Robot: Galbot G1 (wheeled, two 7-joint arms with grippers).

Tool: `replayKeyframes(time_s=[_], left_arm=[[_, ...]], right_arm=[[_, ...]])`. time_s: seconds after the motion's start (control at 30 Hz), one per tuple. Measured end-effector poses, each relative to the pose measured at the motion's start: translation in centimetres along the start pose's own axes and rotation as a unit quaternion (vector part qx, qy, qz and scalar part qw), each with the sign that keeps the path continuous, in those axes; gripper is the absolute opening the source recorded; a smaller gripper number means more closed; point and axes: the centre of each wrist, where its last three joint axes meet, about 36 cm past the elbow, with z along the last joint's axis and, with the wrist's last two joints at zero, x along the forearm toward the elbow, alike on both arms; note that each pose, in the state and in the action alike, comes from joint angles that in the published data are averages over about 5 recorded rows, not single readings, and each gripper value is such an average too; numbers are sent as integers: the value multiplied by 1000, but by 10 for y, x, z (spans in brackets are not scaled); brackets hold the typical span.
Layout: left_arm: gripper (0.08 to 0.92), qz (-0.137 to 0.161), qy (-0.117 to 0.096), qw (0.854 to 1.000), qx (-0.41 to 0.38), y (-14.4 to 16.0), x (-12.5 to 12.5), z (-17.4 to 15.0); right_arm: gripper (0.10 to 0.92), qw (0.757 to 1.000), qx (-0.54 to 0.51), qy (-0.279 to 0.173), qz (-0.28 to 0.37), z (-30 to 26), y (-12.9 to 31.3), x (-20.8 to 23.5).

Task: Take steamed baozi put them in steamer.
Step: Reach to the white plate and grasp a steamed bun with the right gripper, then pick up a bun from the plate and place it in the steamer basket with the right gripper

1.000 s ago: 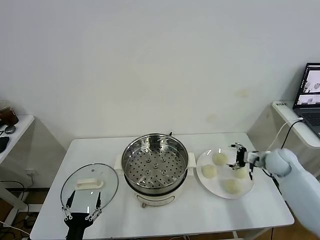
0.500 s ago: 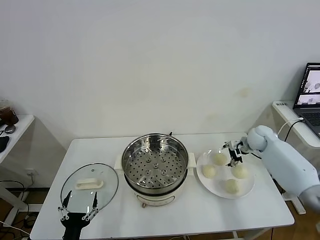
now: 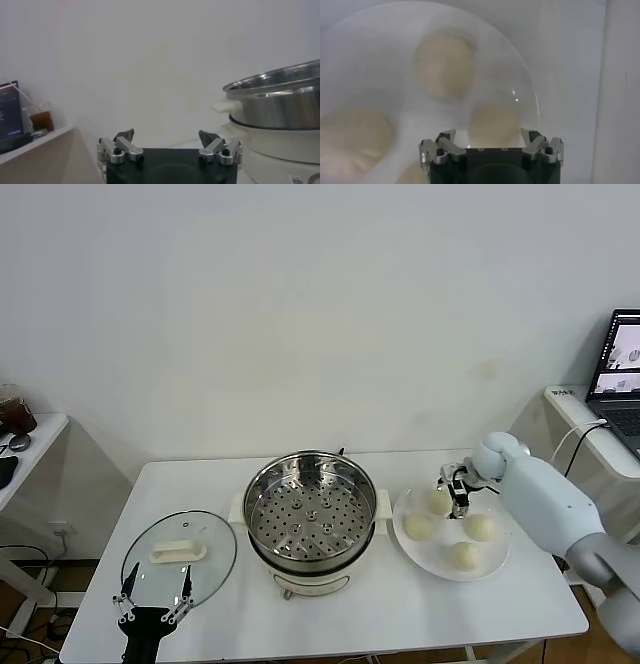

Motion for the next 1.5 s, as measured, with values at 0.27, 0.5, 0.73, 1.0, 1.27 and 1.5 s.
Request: replayKeyframes(time_s=[0.27, 0.5, 0.73, 1.0, 1.27, 1.5], left_arm=[[823, 0, 0, 1000, 0, 0, 1, 0], [823, -1, -1, 1000, -2, 2, 1, -1], [823, -1, -1, 1000, -2, 2, 2, -2], [823, -1, -3, 1000, -3, 4, 2, -4], [823, 5, -8, 1000, -3, 4, -2, -6], [823, 11, -16, 1000, -1, 4, -8, -8]], right_arm=[[697, 1000, 0, 11, 3, -9, -11, -3], [614, 1000, 0, 20, -6, -11, -11, -7], [475, 1000, 1, 23, -16, -11, -10, -8], [440, 1000, -1, 21, -17, -8, -10, 0], [449, 1000, 3, 0, -2, 0, -18, 37], [450, 998, 33, -44, 30, -8, -36, 103]])
